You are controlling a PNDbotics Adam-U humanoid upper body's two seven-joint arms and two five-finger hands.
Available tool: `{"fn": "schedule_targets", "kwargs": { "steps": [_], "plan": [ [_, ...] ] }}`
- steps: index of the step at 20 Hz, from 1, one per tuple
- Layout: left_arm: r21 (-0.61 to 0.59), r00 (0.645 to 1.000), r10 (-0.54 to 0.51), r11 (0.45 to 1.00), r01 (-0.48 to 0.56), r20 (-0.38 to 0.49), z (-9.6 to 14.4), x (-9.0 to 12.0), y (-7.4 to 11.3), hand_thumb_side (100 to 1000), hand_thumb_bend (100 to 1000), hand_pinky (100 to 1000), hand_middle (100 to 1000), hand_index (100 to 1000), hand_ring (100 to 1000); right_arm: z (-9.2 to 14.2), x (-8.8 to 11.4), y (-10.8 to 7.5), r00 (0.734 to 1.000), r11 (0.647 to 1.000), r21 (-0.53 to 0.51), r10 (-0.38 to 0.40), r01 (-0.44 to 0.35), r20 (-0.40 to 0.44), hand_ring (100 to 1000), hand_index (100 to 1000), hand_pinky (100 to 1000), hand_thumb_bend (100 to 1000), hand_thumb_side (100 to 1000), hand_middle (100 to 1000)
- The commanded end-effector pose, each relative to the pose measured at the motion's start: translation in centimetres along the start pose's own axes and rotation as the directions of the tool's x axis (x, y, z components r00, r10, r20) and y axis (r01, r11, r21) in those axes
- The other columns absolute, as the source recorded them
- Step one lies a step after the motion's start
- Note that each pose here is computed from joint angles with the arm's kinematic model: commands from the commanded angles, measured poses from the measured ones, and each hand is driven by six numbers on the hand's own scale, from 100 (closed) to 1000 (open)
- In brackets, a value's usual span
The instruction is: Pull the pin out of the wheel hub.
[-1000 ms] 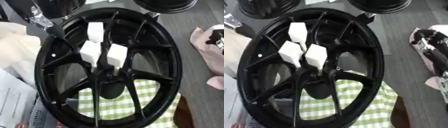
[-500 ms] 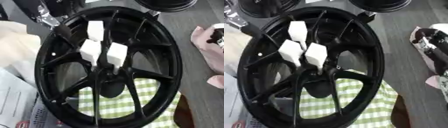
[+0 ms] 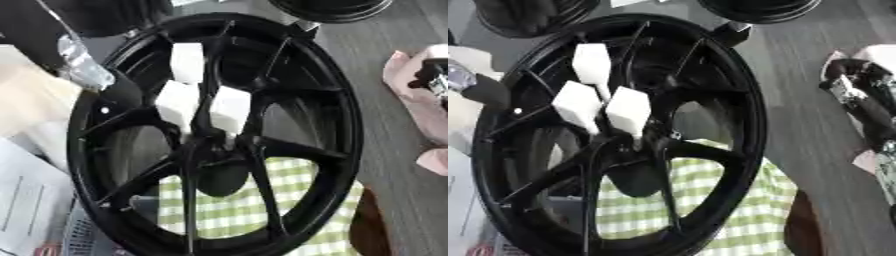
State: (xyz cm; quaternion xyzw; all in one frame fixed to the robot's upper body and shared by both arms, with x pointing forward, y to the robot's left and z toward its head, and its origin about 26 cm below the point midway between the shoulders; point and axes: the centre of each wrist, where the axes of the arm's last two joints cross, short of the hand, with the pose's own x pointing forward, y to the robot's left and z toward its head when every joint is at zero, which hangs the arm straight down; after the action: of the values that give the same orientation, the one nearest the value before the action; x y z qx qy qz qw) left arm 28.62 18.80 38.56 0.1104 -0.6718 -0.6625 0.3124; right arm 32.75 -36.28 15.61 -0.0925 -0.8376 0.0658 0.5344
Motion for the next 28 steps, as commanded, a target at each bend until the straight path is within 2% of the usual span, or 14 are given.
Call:
{"fn": "schedule_targets", "kwargs": {
  "steps": [1,5,14,28],
  "plan": [
    [0.026,0.999,-0.033,0.999,0.034,-0.014,1.1,0.9,0.4,331,763,689,668,781,656,-0.4,0.9,-0.4,0.999,1.000,0.001,0.024,-0.024,0.024,628,705,880,316,412,586],
    [0.057,0.999,-0.043,0.997,0.045,-0.024,1.1,0.8,0.3,320,758,691,665,783,659,-0.4,0.9,-0.3,0.999,1.000,0.003,0.023,-0.023,0.022,628,705,880,315,414,586],
    [0.031,0.993,-0.080,0.996,0.083,-0.086,0.4,0.5,-0.7,307,705,739,745,788,771,-0.3,0.7,-0.2,1.000,1.000,0.005,0.021,-0.021,0.018,628,705,880,312,418,586],
    [-0.020,0.990,-0.042,0.999,0.040,-0.136,-0.2,0.1,-1.8,280,685,714,724,785,734,-0.4,0.7,0.1,1.000,1.000,0.011,0.017,-0.017,0.020,628,706,882,310,423,587]
  ]
}}
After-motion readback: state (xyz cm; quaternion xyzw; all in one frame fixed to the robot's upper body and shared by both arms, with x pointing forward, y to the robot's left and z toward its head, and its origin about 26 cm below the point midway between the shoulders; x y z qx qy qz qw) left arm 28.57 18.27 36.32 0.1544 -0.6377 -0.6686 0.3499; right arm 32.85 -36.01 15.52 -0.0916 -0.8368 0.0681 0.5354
